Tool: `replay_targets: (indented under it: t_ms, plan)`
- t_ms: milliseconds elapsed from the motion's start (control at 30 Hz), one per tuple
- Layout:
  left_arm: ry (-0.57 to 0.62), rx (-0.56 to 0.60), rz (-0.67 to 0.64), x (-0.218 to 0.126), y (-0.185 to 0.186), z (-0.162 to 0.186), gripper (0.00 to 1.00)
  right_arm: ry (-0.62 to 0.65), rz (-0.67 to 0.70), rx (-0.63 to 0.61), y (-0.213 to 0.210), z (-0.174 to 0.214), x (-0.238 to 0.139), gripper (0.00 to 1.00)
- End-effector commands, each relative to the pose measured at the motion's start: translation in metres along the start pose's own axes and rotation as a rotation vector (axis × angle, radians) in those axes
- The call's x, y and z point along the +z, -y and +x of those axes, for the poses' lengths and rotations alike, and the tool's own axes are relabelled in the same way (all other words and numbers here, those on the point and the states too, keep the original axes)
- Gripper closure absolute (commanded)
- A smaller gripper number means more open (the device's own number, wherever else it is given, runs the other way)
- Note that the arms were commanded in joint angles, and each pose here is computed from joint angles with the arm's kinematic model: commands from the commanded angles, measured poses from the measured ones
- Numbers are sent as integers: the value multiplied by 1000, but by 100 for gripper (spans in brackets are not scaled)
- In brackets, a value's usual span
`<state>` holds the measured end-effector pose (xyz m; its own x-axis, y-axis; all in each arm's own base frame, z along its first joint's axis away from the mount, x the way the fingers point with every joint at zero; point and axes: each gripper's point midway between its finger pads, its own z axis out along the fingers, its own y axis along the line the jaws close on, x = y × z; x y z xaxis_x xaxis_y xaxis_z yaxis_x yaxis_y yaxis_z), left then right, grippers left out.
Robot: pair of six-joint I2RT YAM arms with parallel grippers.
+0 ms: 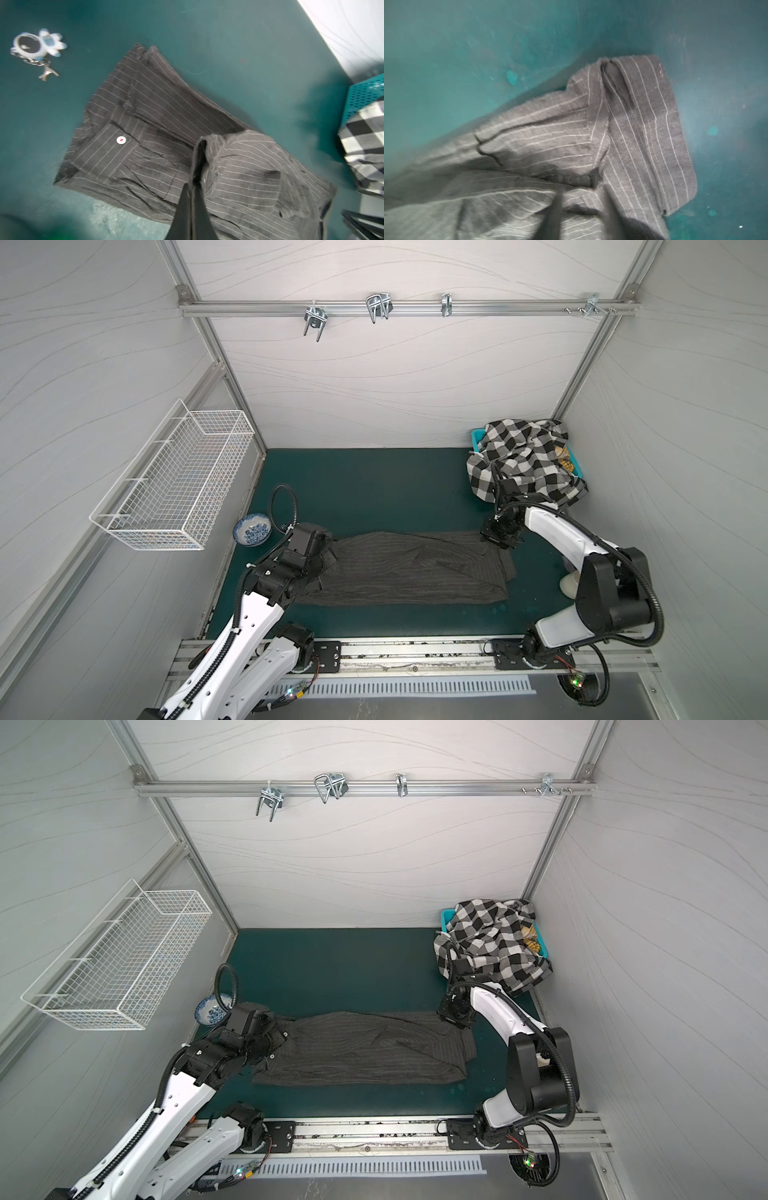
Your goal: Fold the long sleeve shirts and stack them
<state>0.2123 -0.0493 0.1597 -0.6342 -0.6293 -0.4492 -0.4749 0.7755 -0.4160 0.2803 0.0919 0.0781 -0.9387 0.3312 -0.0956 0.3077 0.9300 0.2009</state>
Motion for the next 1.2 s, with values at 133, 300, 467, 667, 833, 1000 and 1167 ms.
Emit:
replay_targets:
  t_ms: [133,300,467,667,833,1000,1167]
  plan:
    - [54,7,119,-24,32,-22,100,-108,26,33,14,17,27,61]
    - [69,-11,80,-25,20,-22,100,-131,13,64,15,23,38,53]
    - [72,-21,46,-24,7,-18,100,-136,9,76,12,20,44,57]
    - [93,-54,25,-24,-7,-14,100,-155,22,91,14,20,55,73]
    - [56,-56,23,-16,-9,-5,100,-140,32,88,15,17,46,93]
    - [72,-50,60,-28,3,-14,100,-64,29,49,14,11,9,100]
    - [76,-34,120,-38,15,-18,100,-75,15,18,11,14,0,78]
